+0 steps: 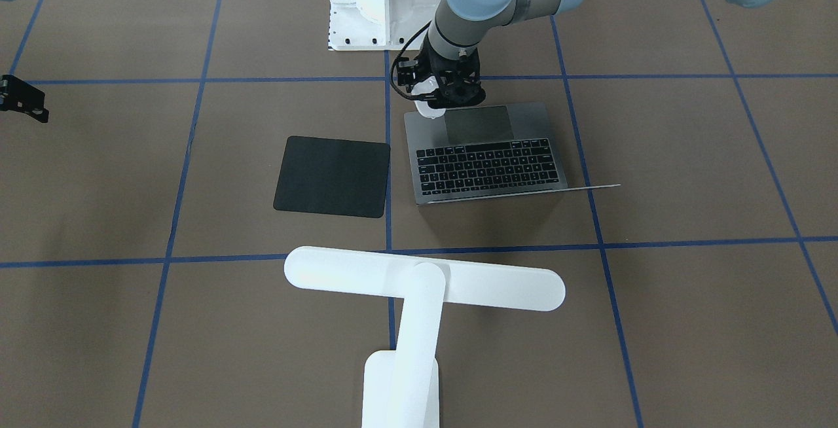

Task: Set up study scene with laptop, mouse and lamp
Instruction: 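Lower the white mouse onto the dark grey mouse pad with the left gripper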

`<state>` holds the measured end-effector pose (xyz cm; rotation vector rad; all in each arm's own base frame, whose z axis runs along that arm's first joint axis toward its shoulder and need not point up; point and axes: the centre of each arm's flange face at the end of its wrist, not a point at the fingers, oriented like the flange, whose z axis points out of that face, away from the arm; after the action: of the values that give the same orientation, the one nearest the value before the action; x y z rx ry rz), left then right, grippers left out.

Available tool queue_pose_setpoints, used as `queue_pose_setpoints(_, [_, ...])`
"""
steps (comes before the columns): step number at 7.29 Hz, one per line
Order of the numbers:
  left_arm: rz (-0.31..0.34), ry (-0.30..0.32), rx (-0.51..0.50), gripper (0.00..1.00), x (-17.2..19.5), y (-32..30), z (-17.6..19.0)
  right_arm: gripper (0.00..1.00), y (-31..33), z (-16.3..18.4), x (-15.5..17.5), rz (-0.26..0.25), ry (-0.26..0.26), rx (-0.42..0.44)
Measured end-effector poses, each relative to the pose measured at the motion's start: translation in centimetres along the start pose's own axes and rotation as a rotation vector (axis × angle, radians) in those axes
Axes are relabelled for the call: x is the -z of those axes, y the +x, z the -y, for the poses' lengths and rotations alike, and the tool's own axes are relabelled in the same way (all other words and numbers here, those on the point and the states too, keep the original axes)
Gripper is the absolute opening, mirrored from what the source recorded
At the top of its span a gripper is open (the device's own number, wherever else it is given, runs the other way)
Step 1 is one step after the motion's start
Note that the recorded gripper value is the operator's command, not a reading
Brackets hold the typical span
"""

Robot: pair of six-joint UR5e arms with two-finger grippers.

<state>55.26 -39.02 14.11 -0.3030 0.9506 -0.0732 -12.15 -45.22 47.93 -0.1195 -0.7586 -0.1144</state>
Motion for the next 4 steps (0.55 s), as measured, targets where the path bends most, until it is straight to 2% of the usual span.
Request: queue_pose_setpoints(4, [-0.004,0.01,0.038,0.14,-2.5,9.1,2.9,1.0,0.0,0.1,0.0,0.0,0.0,-0.001])
